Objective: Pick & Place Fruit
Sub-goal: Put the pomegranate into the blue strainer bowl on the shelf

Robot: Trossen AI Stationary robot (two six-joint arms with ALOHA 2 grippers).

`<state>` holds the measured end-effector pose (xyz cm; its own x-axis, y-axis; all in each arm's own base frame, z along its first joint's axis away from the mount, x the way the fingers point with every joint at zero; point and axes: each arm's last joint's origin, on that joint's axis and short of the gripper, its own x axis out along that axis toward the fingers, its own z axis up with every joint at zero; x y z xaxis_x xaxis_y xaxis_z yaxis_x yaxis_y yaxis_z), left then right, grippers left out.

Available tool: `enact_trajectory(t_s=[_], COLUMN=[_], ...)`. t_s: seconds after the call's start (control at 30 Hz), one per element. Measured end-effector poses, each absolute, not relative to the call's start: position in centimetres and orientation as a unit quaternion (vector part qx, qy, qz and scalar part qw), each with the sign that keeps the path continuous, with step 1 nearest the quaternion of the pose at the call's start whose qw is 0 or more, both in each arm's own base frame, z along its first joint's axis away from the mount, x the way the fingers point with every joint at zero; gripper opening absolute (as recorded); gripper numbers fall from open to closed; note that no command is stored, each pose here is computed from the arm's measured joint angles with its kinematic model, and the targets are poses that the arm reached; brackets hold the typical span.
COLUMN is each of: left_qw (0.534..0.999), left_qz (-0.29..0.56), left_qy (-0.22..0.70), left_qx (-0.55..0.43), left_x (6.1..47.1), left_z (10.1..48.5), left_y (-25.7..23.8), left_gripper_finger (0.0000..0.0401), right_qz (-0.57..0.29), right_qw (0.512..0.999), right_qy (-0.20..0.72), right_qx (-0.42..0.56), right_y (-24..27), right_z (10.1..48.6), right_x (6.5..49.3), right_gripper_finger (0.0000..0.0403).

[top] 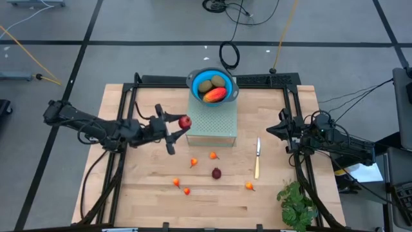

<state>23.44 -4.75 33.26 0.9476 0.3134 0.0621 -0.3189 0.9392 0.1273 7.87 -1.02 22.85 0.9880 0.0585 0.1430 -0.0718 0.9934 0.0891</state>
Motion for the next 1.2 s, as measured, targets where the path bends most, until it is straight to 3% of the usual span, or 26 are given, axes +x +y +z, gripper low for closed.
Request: enact_trajectory(t_s=[0.63, 1.03, 1.2], left_qw=[0.974, 0.973, 0.970], left_qz=[0.189, 0.181, 0.133], left_qy=[-0.049, -0.138, -0.173], left_qx=[0.116, -0.048, -0.107], left_x=[23.5, 23.4, 23.5], left_z=[34.1, 35.3, 35.8], left_y=[-3.7, -2.9, -1.8], left_gripper_finger=[0.0207, 0.0207, 0.0207], right_qz=[0.033, 0.033, 0.033], right_qw=[0.996, 0.996, 0.996], right_qy=[-0.070, -0.070, -0.070], right_qx=[0.047, 0.047, 0.047], right_y=[-1.0, -1.0, -1.0], right_z=[22.9, 22.9, 22.9], right_x=[7.9, 7.9, 7.9], right_gripper_finger=[0.0000, 0.0000, 0.0000])
